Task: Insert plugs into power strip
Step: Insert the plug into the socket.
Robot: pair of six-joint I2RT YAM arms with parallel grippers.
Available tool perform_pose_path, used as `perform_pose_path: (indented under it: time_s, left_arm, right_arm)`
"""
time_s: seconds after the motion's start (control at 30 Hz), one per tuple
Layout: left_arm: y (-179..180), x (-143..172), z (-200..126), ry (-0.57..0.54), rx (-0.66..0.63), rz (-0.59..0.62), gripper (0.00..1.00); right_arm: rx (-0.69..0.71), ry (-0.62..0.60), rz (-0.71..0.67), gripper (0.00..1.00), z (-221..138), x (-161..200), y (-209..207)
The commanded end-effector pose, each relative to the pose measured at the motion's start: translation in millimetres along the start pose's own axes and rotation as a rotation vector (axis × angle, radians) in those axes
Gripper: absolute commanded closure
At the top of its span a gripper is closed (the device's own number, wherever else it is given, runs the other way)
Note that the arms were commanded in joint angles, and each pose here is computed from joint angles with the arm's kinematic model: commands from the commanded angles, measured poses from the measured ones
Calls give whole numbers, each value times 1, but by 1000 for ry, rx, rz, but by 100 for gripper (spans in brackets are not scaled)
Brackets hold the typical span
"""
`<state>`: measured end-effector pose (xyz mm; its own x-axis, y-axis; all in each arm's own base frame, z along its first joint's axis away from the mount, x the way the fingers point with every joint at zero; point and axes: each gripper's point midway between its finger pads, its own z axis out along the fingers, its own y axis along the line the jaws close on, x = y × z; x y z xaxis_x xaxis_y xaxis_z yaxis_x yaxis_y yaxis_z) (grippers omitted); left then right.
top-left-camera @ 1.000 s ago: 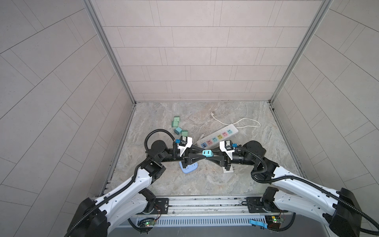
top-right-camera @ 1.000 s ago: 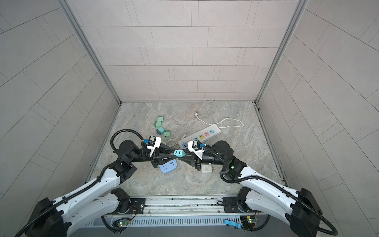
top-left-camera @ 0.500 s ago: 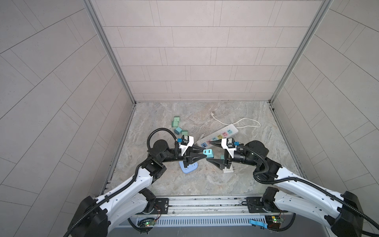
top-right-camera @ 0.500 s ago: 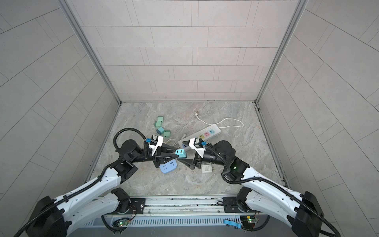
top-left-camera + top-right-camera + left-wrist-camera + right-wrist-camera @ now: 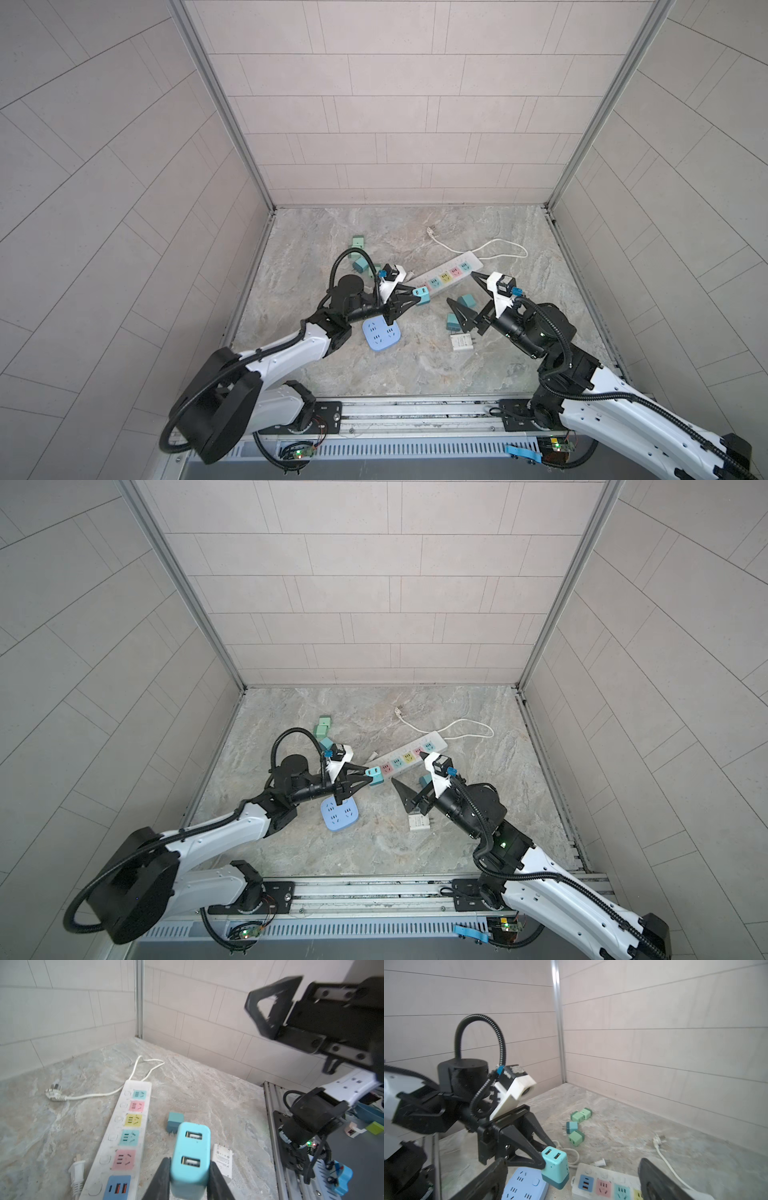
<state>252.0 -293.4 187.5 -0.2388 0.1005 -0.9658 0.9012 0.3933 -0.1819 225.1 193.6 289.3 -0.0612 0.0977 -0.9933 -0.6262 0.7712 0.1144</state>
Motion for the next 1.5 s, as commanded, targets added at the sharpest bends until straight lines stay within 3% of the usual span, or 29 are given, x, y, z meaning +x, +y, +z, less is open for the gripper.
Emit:
perform_pose_path:
  time_s: [0.0,0.23,0.67,1.47]
  left_arm:
    - [12,-29,9,-130,-54,104,100]
    - [33,-14,29,-122,-96,108,100]
    - [62,20,54,-97,-158,79,100]
    - [92,53,74,6,-218,62,100]
  right_arm:
    - [255,51,121,7,-4,7,-43]
    - [308,157,212,25,19,28,-50]
    - [362,243,326,27,39,64,-68]
    - [381,250,324,28,36,67,-75]
